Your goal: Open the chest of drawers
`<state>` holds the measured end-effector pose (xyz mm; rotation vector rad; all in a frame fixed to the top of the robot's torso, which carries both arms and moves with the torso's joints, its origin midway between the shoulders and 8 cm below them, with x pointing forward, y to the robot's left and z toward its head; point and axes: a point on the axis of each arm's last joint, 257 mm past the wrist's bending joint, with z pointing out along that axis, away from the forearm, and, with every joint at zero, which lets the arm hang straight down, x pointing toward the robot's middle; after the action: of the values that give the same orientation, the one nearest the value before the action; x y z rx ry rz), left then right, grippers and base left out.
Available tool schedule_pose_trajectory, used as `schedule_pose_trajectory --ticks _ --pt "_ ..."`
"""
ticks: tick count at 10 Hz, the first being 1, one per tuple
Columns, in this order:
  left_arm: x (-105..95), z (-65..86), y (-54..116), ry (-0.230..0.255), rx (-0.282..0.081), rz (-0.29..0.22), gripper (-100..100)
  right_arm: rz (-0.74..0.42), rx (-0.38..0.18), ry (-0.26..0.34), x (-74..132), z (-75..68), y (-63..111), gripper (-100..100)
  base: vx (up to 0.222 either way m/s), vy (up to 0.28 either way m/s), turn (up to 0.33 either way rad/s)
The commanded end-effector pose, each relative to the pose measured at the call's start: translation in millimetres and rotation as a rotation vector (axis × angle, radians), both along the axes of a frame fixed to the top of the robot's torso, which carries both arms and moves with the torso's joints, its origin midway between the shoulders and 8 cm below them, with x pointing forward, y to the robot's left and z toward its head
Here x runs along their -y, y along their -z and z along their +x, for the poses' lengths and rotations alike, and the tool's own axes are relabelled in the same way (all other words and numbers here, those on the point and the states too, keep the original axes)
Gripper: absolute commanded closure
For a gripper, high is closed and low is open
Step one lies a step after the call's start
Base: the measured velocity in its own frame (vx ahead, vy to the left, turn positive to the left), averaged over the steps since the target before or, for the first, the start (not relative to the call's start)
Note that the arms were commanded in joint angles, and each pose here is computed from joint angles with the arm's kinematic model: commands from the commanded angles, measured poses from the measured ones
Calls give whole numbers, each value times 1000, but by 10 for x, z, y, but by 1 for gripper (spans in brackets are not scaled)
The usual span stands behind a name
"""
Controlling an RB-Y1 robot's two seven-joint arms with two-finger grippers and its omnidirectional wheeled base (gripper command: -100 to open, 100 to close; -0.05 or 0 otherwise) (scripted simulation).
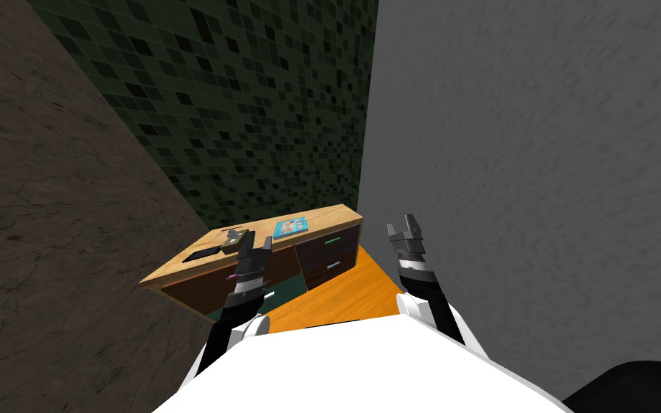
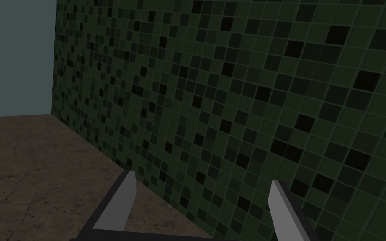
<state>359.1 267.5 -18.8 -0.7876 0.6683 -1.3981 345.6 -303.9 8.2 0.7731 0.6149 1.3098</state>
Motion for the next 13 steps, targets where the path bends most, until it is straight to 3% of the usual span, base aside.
schedule_pose_trajectory --ticks 1,9,10,13 --pt "0 0 0 0 0 0 0 0 0 0 0 0 0 0 0 0 0" --pt "0 -1 -2 0 0 0 0 0 0 0 0 -1 -2 0 0 0 0" --pt "9 32 74 14 -17 20 -100 0 0 0 0 -1 -2 0 29 -35 14" --pt "-19 131 311 30 -65 39 -100 0 0 0 0 0 2 0 87 -83 25"
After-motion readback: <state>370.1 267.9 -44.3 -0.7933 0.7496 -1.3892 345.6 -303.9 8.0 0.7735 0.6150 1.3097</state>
